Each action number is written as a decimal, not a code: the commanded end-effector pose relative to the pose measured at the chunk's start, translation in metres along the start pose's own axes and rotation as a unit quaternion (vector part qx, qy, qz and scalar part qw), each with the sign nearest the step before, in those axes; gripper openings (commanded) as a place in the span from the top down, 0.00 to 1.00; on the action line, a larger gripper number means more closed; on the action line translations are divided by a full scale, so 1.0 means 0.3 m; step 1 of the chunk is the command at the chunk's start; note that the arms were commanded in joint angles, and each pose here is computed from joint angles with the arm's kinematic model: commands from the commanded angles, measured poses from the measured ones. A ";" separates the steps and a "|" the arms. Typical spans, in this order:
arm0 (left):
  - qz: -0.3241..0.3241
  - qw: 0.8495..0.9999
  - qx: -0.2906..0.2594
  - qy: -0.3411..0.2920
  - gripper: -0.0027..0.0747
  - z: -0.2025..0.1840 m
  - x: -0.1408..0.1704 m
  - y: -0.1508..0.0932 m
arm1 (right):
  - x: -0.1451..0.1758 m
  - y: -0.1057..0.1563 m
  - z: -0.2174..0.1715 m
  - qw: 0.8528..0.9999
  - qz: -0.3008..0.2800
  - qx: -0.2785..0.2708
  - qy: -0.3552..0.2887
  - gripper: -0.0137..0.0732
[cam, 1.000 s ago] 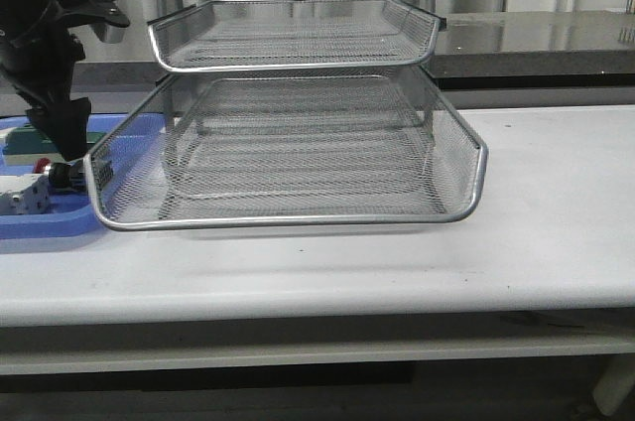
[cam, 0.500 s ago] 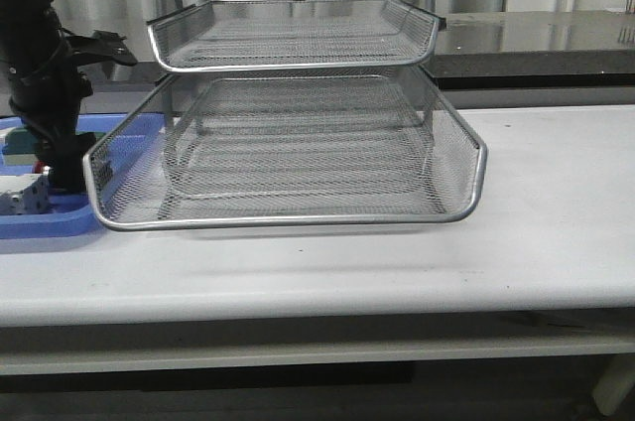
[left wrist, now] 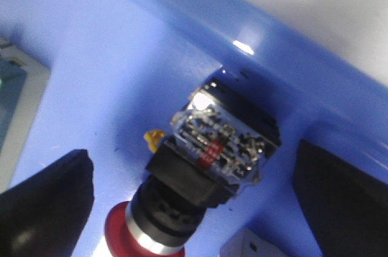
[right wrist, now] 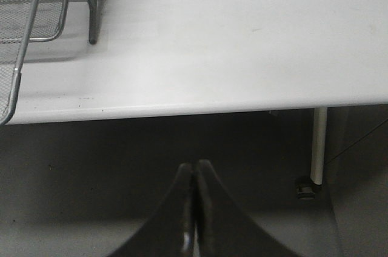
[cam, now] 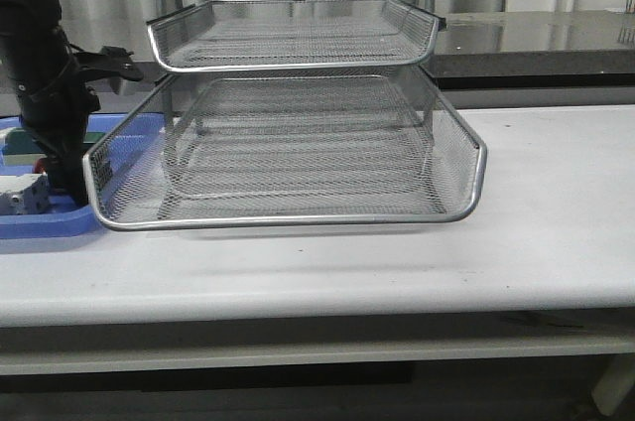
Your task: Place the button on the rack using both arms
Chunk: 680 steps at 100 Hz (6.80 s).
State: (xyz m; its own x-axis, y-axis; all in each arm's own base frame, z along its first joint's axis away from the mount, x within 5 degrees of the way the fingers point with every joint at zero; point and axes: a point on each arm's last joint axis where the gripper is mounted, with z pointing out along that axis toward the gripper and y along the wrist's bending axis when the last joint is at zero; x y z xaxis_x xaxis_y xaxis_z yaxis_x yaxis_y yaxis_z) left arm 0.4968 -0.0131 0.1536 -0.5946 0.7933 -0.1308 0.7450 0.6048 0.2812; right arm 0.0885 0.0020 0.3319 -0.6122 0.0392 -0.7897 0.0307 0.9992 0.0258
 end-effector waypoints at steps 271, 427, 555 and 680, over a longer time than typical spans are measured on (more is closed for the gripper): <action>0.051 0.963 0.110 -0.241 0.99 -0.975 -0.248 -0.520 | -0.043 -0.001 -0.024 0.999 -0.006 0.000 -0.045 0.92; 0.152 0.976 0.092 -0.123 0.31 -0.695 -0.400 -0.718 | -0.043 -0.001 -0.024 0.999 -0.006 0.000 -0.045 0.92; -0.214 0.959 0.048 -0.179 0.38 -0.946 0.182 -0.452 | -0.043 -0.001 -0.024 0.999 -0.006 0.000 -0.045 0.92; -0.294 0.746 -0.174 -0.572 0.38 -0.851 0.778 -0.940 | -0.043 -0.001 -0.024 0.999 -0.006 0.000 -0.045 0.92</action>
State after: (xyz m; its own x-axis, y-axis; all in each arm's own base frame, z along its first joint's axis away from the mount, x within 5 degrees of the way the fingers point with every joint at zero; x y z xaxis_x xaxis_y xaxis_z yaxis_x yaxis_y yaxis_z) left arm 0.0746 -0.0192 0.2669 -0.1605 0.1239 -0.9792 0.2550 0.9636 0.0801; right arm 0.0885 0.0020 0.3319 -0.6122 0.0392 -0.7897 0.0307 0.9992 0.0258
